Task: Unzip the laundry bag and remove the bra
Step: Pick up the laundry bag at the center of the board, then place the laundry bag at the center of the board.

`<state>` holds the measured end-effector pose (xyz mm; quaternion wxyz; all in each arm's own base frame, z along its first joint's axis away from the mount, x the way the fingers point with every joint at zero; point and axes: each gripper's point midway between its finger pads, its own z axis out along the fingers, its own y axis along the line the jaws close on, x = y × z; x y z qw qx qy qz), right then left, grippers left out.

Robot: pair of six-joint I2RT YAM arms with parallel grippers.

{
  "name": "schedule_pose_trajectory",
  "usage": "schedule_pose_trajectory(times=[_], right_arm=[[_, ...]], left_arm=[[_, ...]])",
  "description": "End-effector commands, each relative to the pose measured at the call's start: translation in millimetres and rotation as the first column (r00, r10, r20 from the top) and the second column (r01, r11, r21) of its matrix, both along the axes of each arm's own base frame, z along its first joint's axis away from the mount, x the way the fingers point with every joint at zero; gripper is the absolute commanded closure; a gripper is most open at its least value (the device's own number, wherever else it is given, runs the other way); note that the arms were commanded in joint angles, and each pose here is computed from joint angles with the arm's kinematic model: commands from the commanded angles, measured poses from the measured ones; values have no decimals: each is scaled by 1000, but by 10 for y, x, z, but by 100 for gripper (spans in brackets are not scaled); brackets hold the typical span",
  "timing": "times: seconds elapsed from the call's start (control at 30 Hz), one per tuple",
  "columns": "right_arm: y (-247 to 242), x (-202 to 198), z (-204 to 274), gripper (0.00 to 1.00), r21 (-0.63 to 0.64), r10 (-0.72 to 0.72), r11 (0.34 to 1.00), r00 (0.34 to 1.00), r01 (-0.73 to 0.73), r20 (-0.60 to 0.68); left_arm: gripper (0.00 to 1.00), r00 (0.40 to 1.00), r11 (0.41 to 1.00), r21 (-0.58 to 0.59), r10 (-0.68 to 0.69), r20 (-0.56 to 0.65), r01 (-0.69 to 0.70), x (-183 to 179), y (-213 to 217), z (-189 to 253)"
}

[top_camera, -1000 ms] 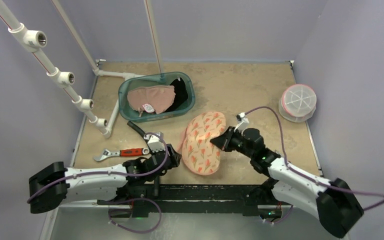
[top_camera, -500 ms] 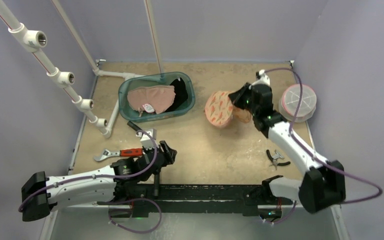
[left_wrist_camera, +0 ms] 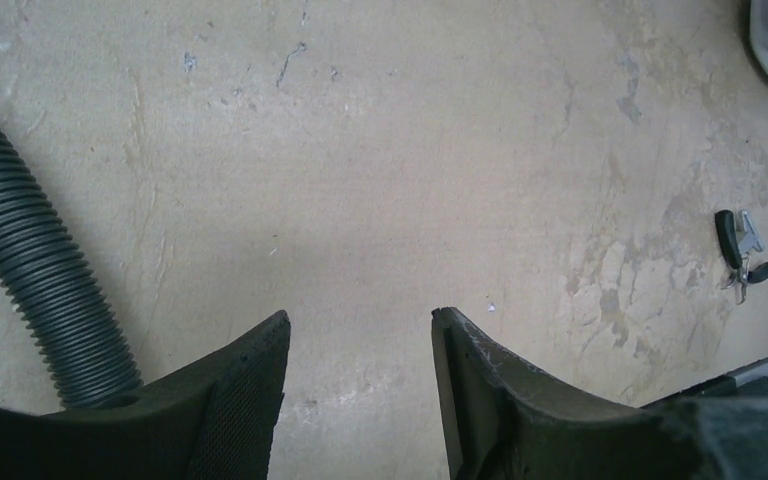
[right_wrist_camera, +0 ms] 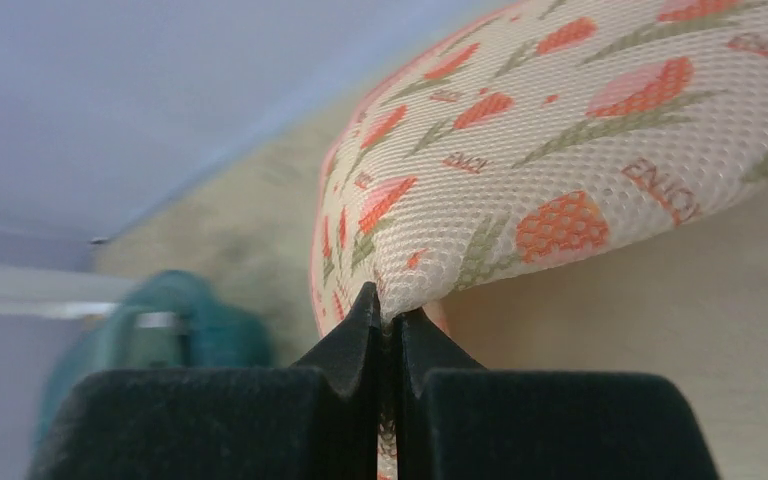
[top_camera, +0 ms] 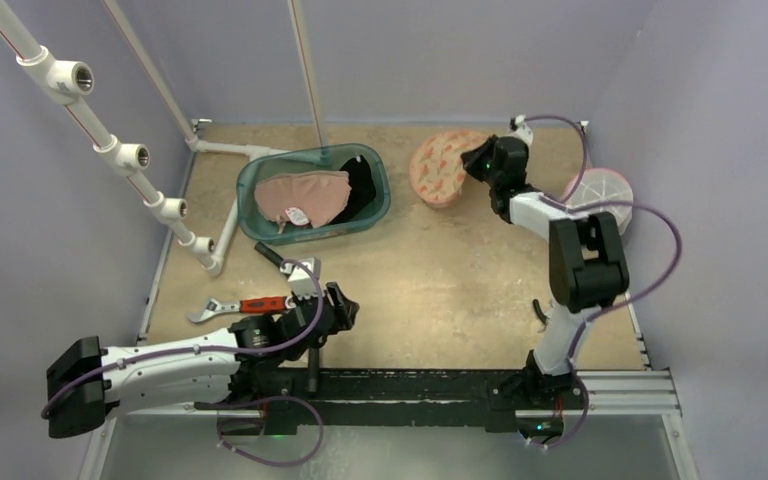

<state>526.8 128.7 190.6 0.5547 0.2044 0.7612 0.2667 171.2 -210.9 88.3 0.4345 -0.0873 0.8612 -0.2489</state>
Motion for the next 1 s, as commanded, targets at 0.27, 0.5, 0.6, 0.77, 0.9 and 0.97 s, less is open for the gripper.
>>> schedule_pose_trajectory(times=[0.27, 0.5, 0.6, 0.77, 0.9, 0.97], right_arm=[[-137, -19, -1137, 57, 63, -32, 997, 983, 45, -182], [-204, -372, -1068, 32, 47, -35, 998, 980, 44, -195], [-117, -484, -1147, 32, 117, 2, 993, 979, 23, -206], [115, -531, -1348, 35, 240, 79, 971, 968, -20, -239], [338, -461, -1351, 41, 289, 140, 955, 965, -72, -223], [501, -398, -1302, 44, 301, 175, 948, 962, -107, -211]], left_arm=[[47, 998, 998, -69, -20, -54, 17, -76, -107, -182], [47, 999, 999, -32, -34, -38, 33, -29, -177, -136], [47, 999, 999, -34, -40, -35, 39, -23, -202, -134], [47, 997, 998, -40, -55, -45, 54, -39, -247, -135], [47, 998, 998, -46, -46, -48, 44, -44, -219, -160], [47, 998, 998, -52, -42, -48, 39, -45, -211, -178]])
